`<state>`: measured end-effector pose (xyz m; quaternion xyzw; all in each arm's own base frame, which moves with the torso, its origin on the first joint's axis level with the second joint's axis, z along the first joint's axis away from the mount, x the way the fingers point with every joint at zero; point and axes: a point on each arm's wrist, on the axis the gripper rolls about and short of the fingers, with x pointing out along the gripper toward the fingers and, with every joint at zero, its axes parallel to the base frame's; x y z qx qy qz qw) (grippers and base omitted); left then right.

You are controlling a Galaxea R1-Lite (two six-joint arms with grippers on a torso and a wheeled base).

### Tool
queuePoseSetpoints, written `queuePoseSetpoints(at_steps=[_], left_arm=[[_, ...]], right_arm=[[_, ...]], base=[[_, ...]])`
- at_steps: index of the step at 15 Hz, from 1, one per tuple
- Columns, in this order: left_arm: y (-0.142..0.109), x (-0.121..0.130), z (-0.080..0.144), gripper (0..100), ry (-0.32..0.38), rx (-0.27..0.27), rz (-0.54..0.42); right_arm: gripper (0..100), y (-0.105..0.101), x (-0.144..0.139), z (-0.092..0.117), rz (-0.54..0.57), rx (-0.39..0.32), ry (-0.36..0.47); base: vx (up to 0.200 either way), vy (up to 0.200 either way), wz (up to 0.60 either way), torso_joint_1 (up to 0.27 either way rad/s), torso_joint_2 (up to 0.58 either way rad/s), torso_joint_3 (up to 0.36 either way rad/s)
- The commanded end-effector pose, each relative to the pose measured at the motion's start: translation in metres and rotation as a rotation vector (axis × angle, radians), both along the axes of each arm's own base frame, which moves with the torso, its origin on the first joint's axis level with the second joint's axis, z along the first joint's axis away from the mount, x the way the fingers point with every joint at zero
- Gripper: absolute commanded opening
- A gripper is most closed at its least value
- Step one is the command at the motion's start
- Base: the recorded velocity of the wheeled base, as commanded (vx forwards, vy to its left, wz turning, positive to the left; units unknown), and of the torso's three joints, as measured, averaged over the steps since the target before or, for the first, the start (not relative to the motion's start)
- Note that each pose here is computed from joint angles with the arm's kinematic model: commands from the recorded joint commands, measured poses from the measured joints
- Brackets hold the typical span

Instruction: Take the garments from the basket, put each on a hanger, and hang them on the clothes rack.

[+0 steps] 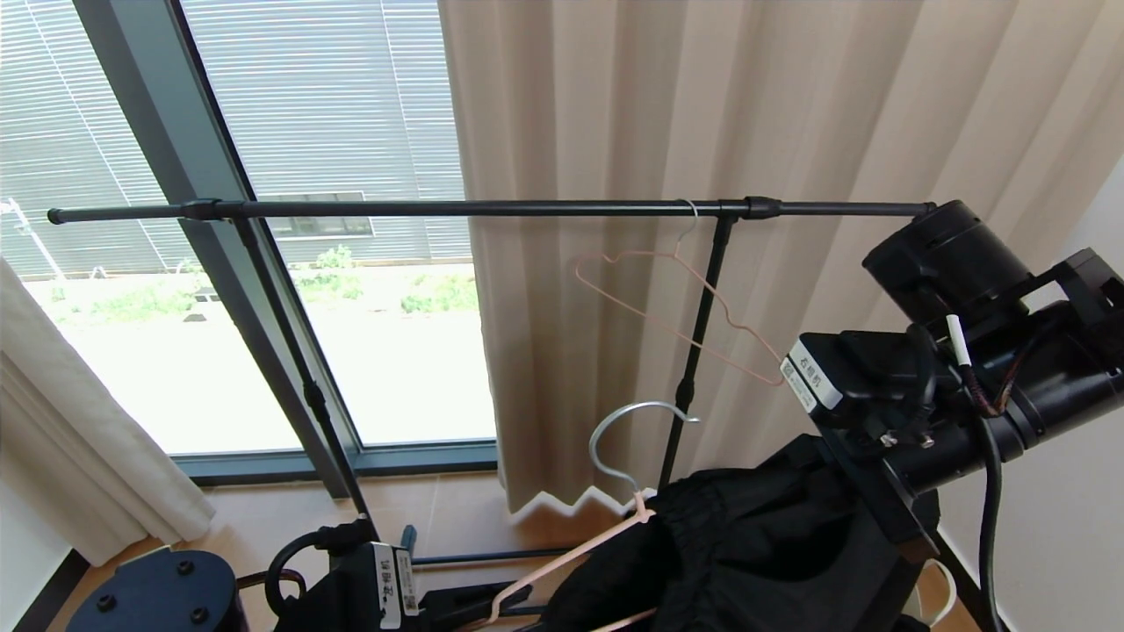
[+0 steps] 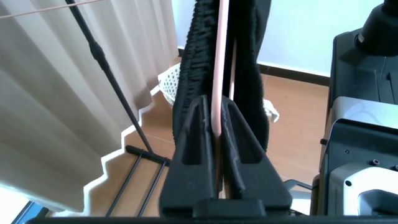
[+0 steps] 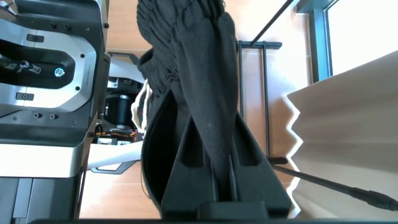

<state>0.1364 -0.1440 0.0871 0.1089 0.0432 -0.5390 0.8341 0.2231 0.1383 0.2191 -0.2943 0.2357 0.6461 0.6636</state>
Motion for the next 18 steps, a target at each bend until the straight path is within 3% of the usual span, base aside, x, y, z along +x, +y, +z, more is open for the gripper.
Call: queuePoseSetpoints(at_steps=[1,6,11,13,15,16,17,18], left_arm=[[0.0,0.0,0.0,100,0.006,-0.001,0.002],[0.019,0.017,0.001,100,0.008,-0.012,0.125],[0.033,0.02,0.014,100,-0.028,-0.064,0.175],[0.037,0.025,0.019,100,0.01,-0.121,0.216],[0.037,0.042,0.031,100,0.118,-0.267,0.273],[0.037,0.047,0.031,100,0.151,-0.294,0.285],[0.032,0.057,0.022,100,0.219,-0.297,0.299],[0.03,0.061,0.015,100,0.245,-0.28,0.305]], right_arm=[[0,-0.001,-0.004,0.002,0.005,0.004,-0.007],[0,-0.004,0.002,0.008,-0.018,0.018,-0.029],[0,-0.015,0.009,0.022,-0.097,0.031,-0.069],[0,-0.021,0.011,0.024,-0.127,0.025,-0.082],[0,-0.024,0.015,0.033,-0.246,-0.013,-0.109],[0,-0.023,0.016,0.035,-0.268,-0.013,-0.126],[0,-0.02,0.019,0.038,-0.283,-0.006,-0.181],[0,-0.016,0.019,0.04,-0.292,-0.01,-0.222]], base=[[0.0,0.0,0.0,0.0,0.0,0.0],[0.0,0.0,0.0,0.0,0.0,0.0],[0.0,0.0,0.0,0.0,0.0,0.0],[0.0,0.0,0.0,0.0,0.0,0.0],[0.0,0.0,0.0,0.0,0.0,0.0],[0.0,0.0,0.0,0.0,0.0,0.0],[0.0,0.0,0.0,0.0,0.0,0.0],[0.0,0.0,0.0,0.0,0.0,0.0]])
